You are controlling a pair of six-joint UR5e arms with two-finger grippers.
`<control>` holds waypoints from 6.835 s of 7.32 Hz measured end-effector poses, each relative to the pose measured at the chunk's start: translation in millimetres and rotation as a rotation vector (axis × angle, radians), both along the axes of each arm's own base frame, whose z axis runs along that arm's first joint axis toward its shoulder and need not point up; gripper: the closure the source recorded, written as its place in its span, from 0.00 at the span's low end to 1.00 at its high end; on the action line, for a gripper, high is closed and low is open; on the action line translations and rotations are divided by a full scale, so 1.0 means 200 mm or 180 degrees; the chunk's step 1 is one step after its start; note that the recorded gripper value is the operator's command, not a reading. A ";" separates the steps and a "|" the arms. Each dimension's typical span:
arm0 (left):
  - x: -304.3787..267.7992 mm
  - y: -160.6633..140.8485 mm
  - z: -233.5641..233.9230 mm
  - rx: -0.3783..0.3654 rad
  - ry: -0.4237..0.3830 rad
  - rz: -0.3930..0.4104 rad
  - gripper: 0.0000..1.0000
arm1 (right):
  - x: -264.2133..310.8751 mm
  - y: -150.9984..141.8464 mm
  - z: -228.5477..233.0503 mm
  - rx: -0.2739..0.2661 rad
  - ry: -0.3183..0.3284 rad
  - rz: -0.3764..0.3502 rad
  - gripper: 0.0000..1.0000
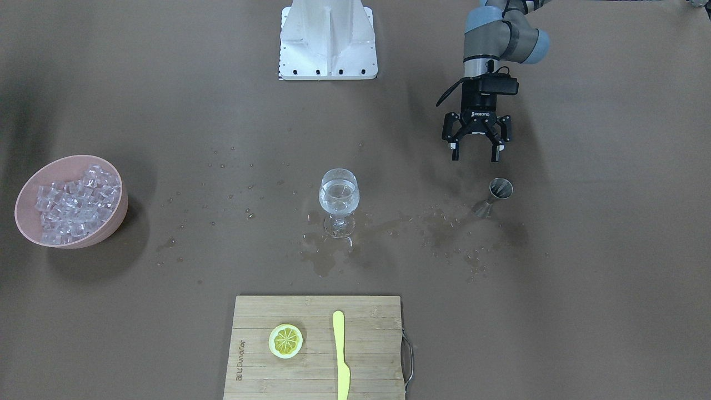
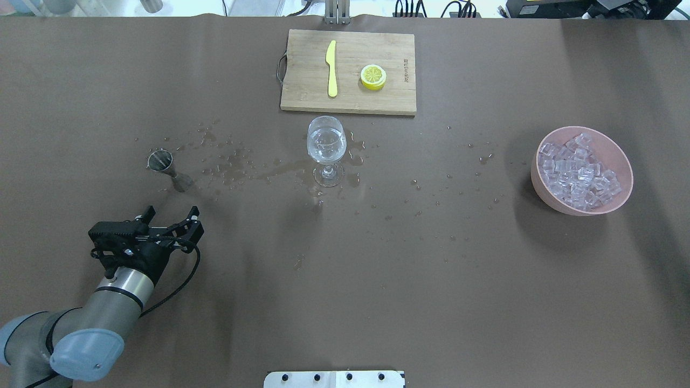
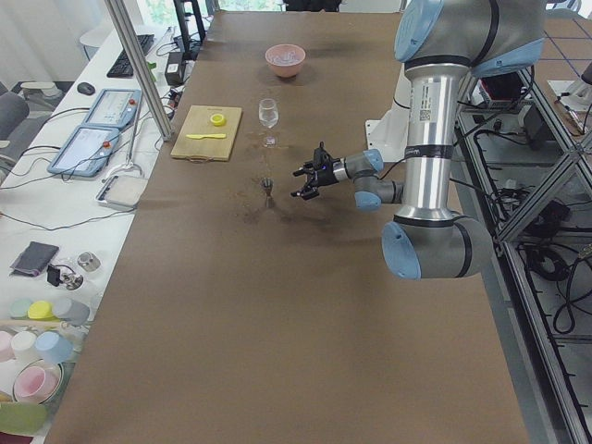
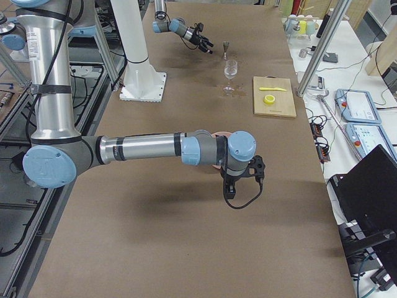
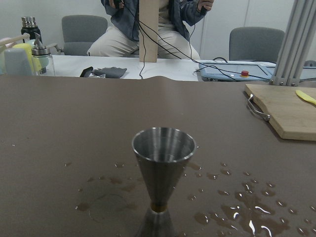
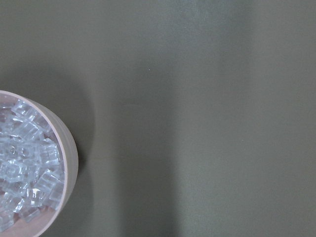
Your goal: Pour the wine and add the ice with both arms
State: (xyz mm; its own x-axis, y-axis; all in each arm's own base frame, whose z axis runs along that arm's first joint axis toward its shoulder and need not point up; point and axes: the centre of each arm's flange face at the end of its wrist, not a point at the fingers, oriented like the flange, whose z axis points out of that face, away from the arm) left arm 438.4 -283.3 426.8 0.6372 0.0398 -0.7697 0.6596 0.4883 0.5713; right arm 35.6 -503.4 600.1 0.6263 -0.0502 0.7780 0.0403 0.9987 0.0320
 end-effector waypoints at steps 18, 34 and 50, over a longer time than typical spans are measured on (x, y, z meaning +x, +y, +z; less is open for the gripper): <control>-1.83 -1.39 -0.17 -0.1106 -0.1457 0.1959 0.01 | -1.16 -0.06 -0.68 0.0413 0.0533 -0.0368 0.00; -1.82 -1.44 -0.16 -0.1134 -0.1447 0.1949 0.01 | -1.37 -0.11 -0.48 0.0103 0.0661 -0.0544 0.41; -2.10 -1.59 -0.06 -0.1254 -0.1771 0.2082 0.01 | -1.15 -0.21 -1.40 0.0729 -0.0089 -0.0206 1.00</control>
State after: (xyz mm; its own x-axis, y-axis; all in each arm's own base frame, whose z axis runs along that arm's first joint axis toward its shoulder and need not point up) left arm 17.7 -602.1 415.3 0.8603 0.3210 -0.3960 -0.1312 0.8901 0.4366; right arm -194.2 -546.3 320.3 0.5944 -0.2668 0.7586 0.1000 0.9606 0.2595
